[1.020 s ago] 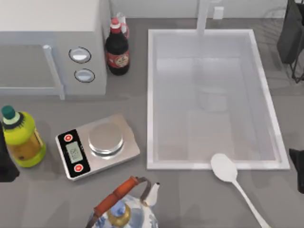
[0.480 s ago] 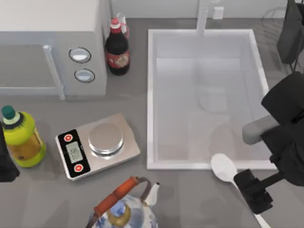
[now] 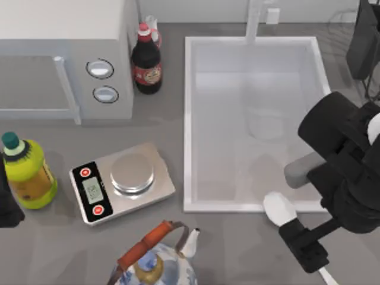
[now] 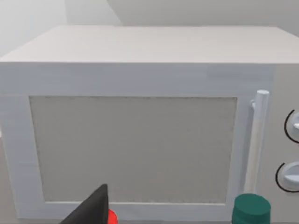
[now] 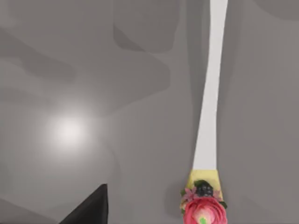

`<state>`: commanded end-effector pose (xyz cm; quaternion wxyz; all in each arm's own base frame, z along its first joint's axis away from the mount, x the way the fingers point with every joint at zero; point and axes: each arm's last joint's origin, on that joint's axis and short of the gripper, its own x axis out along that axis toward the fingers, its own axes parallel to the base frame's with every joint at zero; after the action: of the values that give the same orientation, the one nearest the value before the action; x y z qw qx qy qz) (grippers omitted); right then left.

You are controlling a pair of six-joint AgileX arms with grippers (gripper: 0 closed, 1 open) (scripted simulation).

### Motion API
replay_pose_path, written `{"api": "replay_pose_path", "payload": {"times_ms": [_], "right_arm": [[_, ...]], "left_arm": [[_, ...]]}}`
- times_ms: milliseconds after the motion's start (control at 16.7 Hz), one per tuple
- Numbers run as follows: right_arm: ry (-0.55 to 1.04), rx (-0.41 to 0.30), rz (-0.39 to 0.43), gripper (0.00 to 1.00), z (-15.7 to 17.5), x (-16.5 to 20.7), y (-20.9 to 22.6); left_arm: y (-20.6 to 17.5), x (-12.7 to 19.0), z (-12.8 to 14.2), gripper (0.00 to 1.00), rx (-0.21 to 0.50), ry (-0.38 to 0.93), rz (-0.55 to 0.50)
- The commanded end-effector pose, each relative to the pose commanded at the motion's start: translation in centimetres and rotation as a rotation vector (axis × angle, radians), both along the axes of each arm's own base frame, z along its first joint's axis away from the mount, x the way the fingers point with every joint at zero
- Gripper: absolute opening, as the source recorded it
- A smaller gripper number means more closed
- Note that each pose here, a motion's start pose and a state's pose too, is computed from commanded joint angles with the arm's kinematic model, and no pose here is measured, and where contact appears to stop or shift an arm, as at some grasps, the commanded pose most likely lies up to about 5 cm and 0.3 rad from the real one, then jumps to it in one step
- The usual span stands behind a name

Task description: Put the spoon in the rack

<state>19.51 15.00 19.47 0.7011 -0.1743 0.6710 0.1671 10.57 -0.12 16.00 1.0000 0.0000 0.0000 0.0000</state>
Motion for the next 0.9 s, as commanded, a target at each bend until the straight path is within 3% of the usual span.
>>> {"api": "replay_pose_path", "payload": {"times_ms": [240,660,900], "right_arm": [[0.003,-0.002,-0.001,1.00,-1.0,0.1,0.0],[-0.006,0.005,0.000,1.00,-8.3,0.7,0.2],[0.000,0.000,0.000,1.00,-10.0,0.4,0.0]], "left_arm": [[0.0,0.0,0.0,1.00,0.000,0.000,0.000],[0.0,0.0,0.0,1.00,0.000,0.000,0.000],[0.0,0.0,0.0,1.00,0.000,0.000,0.000]]}}
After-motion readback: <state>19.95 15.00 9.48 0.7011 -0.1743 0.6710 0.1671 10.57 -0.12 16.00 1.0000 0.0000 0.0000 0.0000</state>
